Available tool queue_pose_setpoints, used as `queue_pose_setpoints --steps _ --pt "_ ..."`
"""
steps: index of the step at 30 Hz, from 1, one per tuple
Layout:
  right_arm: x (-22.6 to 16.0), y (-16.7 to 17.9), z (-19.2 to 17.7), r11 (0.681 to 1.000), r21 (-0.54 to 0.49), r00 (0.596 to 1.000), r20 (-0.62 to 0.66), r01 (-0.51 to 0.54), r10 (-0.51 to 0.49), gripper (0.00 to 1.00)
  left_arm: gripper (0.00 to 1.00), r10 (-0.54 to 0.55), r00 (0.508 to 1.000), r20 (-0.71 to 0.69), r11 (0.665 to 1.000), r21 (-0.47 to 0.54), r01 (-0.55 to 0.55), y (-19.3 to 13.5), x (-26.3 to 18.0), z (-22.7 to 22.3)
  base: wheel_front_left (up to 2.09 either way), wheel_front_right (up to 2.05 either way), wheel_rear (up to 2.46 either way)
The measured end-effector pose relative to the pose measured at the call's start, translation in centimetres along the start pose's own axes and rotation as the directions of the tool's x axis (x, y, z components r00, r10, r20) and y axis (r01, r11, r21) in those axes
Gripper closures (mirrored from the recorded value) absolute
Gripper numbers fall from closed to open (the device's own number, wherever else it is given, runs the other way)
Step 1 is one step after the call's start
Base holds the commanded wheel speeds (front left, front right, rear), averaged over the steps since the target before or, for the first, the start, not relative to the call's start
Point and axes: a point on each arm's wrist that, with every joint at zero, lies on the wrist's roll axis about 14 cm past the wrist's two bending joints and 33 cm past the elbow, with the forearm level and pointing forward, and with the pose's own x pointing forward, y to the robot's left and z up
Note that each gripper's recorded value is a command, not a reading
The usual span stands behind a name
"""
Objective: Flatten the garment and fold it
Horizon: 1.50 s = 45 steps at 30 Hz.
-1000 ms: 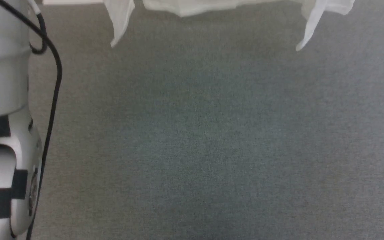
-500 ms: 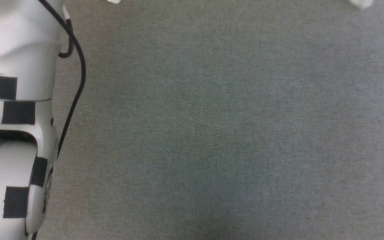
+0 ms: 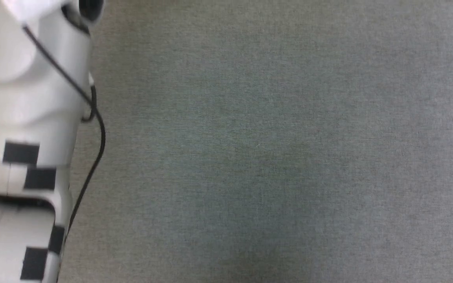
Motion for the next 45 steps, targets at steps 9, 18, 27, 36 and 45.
queue_pose_setpoints --steps 9,18,27,36,45 --pt "-6.3 -0.2 -1.9 0.996 0.070 0.995 -0.070 -0.060 0.065 1.00 1.00 -0.024 0.996 -0.080 0.998 -0.061 0.020 -1.6 -6.3 -1.4 0.00 0.00 0.00" --pt "-14.3 0.7 -5.3 0.989 0.136 0.970 -0.227 -0.061 0.091 1.00 1.00 -0.015 0.980 -0.201 0.991 -0.132 -0.012 -3.5 -13.8 -3.1 0.00 0.00 0.00" --pt "-21.4 4.4 -8.2 0.954 0.299 0.933 -0.332 -0.032 0.135 1.00 1.00 0.012 0.922 -0.388 0.985 -0.152 -0.077 -5.1 -21.4 -6.4 0.00 0.00 0.00" --pt "-28.0 6.5 -10.9 0.929 0.370 0.866 -0.472 0.021 0.168 1.00 1.00 0.003 0.846 -0.533 0.963 -0.225 -0.145 -7.5 -28.0 -8.8 0.00 0.00 0.00" --pt "-35.0 7.1 -12.3 0.900 0.419 0.784 -0.598 0.124 0.170 1.00 1.00 -0.024 0.782 -0.623 0.931 -0.300 -0.211 -10.4 -34.2 -9.9 0.00 0.00 0.00"
